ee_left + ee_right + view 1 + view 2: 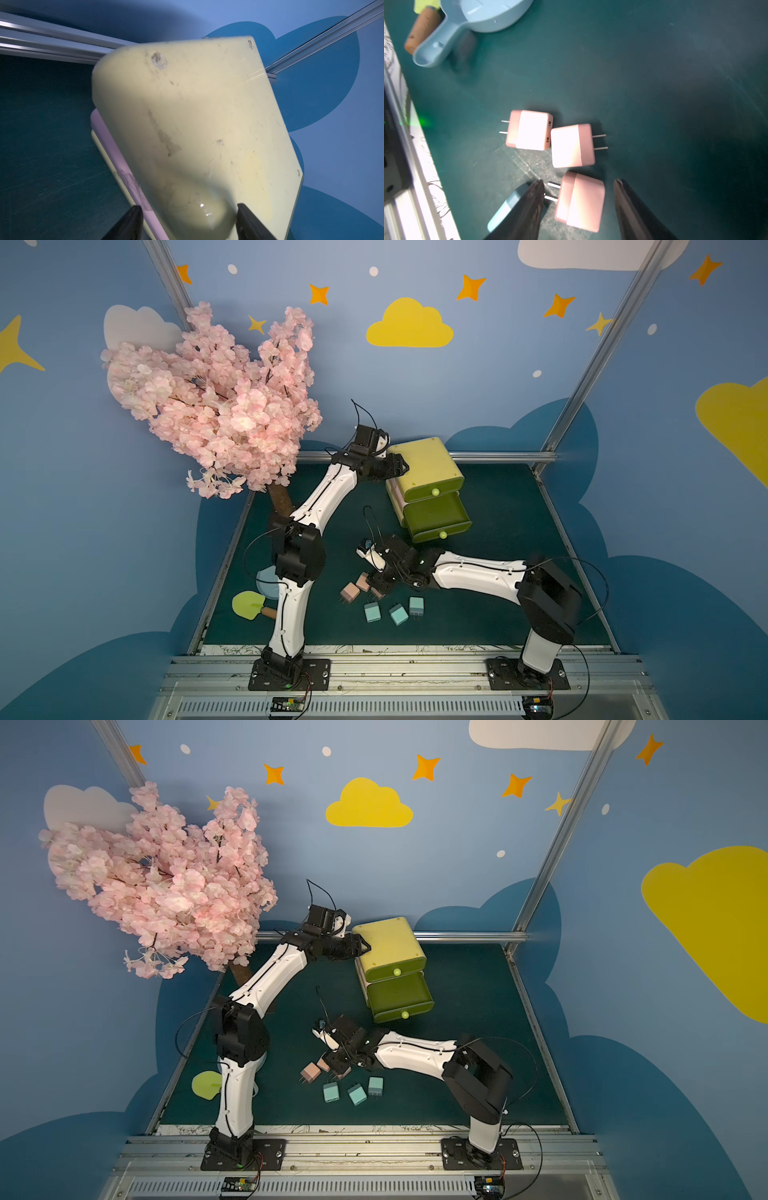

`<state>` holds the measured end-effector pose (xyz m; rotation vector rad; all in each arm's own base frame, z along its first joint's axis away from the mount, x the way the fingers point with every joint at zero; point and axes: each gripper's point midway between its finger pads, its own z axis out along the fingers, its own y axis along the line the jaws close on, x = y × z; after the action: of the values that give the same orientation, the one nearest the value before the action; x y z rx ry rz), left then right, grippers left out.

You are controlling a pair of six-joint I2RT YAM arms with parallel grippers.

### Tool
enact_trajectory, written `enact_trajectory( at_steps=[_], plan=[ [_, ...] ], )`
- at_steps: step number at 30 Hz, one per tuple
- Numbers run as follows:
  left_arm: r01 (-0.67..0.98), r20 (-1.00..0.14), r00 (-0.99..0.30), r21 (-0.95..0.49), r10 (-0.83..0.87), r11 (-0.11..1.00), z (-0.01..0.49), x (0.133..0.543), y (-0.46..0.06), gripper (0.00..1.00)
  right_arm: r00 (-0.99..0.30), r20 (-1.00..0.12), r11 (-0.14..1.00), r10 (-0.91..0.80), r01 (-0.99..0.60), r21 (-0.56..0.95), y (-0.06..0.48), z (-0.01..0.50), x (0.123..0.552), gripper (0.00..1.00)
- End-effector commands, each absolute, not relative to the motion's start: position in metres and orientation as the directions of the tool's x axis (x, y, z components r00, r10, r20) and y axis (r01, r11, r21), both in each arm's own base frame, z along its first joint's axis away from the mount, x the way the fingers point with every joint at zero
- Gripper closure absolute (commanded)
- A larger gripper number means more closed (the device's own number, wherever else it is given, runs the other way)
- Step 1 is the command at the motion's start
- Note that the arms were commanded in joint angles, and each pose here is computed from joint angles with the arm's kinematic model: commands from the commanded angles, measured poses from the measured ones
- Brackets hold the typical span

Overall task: Place the plugs into the drawer by color
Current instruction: Pick up the plug from the center of the board.

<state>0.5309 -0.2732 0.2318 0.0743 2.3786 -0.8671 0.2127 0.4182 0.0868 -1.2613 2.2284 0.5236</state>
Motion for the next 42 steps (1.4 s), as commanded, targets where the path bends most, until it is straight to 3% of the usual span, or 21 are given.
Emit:
enact_trajectory(
  at_steps=[1,7,16,22,33,42],
  plan=[
    [0.258,-0.576,-0.806,-0.55,-0.137,0.794,0.248,0.526,-0.268,0.28,-0.419,-0.547,0.473,-0.725,-0.88,0.048,0.409,0.076,0.203,0.4],
    [0.257,-0.574,-0.806,-0.556,-0.141,0.79,0.248,0.528,-0.268,0.28,-0.447,-0.462,0.488,-0.766,-0.872,0.035,0.396,0.057,0.194,0.39],
    [0.253,-0.57,-0.81,-0.556,-0.141,0.792,0.246,0.527,-0.267,0.28,-0.47,-0.413,0.5,-0.78,-0.865,0.04,0.394,0.048,0.192,0.3],
    [0.252,-0.569,-0.81,-0.555,-0.141,0.793,0.246,0.526,-0.267,0.28,-0.476,-0.404,0.505,-0.781,-0.862,0.04,0.4,0.042,0.195,0.3],
    [0.253,-0.567,-0.812,-0.555,-0.139,0.792,0.245,0.526,-0.269,0.28,-0.504,-0.37,0.525,-0.78,-0.85,0.052,0.395,0.03,0.198,0.34],
    [0.252,-0.566,-0.812,-0.557,-0.139,0.791,0.244,0.526,-0.269,0.28,-0.521,-0.379,0.543,-0.765,-0.838,0.057,0.391,0.035,0.2,0.44]
  ],
)
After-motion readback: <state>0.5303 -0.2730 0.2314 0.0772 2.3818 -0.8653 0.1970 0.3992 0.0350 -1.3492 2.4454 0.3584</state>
